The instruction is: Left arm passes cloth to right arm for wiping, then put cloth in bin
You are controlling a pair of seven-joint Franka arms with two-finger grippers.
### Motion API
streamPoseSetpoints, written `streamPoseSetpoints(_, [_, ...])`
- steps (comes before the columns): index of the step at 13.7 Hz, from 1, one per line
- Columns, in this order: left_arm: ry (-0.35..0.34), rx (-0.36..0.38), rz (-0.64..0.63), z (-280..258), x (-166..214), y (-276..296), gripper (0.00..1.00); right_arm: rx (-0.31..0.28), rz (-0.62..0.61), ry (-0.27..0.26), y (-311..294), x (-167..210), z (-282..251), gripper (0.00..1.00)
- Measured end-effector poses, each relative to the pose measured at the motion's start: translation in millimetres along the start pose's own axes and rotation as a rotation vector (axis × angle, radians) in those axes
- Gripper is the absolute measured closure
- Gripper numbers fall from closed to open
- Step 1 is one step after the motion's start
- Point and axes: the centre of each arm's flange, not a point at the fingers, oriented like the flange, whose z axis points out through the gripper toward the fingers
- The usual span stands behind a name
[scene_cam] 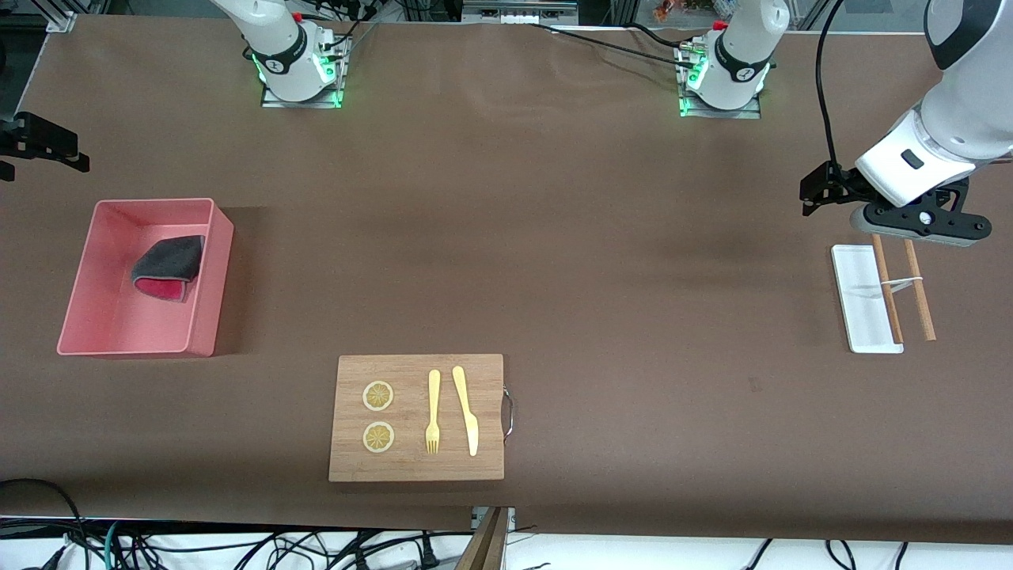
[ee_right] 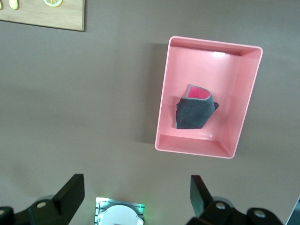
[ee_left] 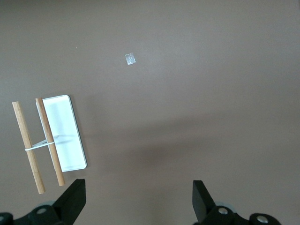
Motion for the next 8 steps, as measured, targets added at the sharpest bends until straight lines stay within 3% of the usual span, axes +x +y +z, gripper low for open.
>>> streamPoseSetpoints(8, [0.0, 0.0, 0.0, 0.0, 0.0, 0.0, 0.0, 0.001, 0.098, -0.017, -26.6, 3.3, 3.8, 0.0])
